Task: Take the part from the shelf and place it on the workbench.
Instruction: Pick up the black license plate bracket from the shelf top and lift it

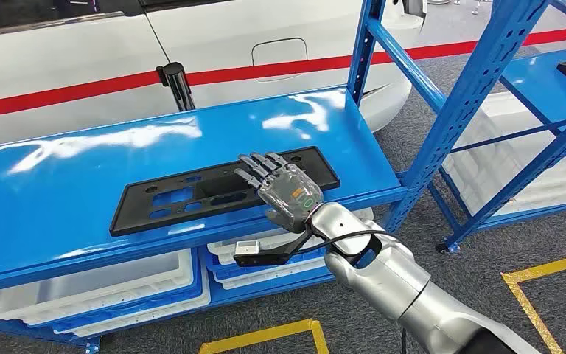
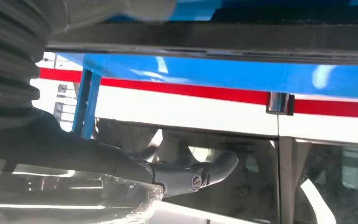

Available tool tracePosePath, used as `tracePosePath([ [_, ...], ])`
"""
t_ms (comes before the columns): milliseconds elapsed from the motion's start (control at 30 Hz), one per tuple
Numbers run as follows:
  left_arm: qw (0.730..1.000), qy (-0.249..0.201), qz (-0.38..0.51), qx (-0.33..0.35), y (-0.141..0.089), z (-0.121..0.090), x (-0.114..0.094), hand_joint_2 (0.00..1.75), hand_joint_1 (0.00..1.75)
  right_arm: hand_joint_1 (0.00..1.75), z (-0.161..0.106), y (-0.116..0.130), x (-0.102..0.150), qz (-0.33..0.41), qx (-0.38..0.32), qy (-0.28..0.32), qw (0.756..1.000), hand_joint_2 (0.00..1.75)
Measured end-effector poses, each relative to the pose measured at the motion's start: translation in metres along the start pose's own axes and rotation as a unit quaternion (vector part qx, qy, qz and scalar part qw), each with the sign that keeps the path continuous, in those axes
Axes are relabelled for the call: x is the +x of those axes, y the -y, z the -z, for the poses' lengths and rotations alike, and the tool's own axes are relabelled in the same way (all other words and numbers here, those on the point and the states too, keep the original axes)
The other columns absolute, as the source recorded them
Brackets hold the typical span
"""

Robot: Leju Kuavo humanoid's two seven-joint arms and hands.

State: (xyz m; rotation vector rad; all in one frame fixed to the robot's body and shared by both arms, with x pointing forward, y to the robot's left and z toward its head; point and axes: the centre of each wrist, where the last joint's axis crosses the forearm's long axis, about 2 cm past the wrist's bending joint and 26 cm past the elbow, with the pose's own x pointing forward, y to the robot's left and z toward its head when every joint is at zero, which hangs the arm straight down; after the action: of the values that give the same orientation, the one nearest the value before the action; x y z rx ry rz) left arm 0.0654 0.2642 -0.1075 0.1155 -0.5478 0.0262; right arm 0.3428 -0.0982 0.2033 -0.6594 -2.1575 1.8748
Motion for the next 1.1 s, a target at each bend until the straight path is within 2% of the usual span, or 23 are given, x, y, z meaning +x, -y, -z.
tracePosePath([
  [67, 1.000, 0.003, -0.001, 0.001, 0.000, 0.000, 0.000, 0.00, 0.00, 1.19, -0.001, 0.000, -0.001, 0.001, 0.000, -0.001, 1.000, 1.75],
  [200, 1.000, 0.008, 0.002, 0.007, -0.001, 0.001, 0.002, 0.00, 0.00, 1.29, -0.005, -0.005, -0.004, 0.006, 0.006, -0.002, 1.000, 1.75],
  [300, 1.000, 0.006, 0.001, 0.010, -0.001, 0.001, 0.002, 0.00, 0.00, 1.28, -0.007, -0.008, -0.004, 0.009, 0.011, -0.001, 1.000, 1.75],
  [367, 1.000, 0.006, 0.000, 0.011, -0.001, 0.001, 0.001, 0.00, 0.00, 1.06, -0.008, -0.010, -0.004, 0.010, 0.016, -0.002, 1.000, 1.75],
  [433, 1.000, 0.005, -0.001, 0.012, -0.001, 0.000, 0.001, 0.00, 0.00, 0.76, -0.010, -0.014, -0.004, 0.013, 0.022, -0.005, 1.000, 1.75],
  [500, 1.000, 0.003, -0.002, 0.013, -0.001, 0.000, 0.000, 0.00, 0.00, 0.72, -0.012, -0.016, -0.005, 0.017, 0.027, -0.005, 0.999, 1.75],
  [1067, 1.000, 0.000, -0.011, 0.019, -0.002, -0.001, -0.003, 0.00, 0.00, 0.74, -0.009, -0.015, -0.006, 0.023, 0.029, -0.001, 0.999, 1.75],
  [1100, 1.000, 0.000, -0.011, 0.020, -0.002, -0.001, -0.003, 0.00, 0.00, 0.79, -0.009, -0.015, -0.006, 0.023, 0.028, -0.001, 0.999, 1.75],
])
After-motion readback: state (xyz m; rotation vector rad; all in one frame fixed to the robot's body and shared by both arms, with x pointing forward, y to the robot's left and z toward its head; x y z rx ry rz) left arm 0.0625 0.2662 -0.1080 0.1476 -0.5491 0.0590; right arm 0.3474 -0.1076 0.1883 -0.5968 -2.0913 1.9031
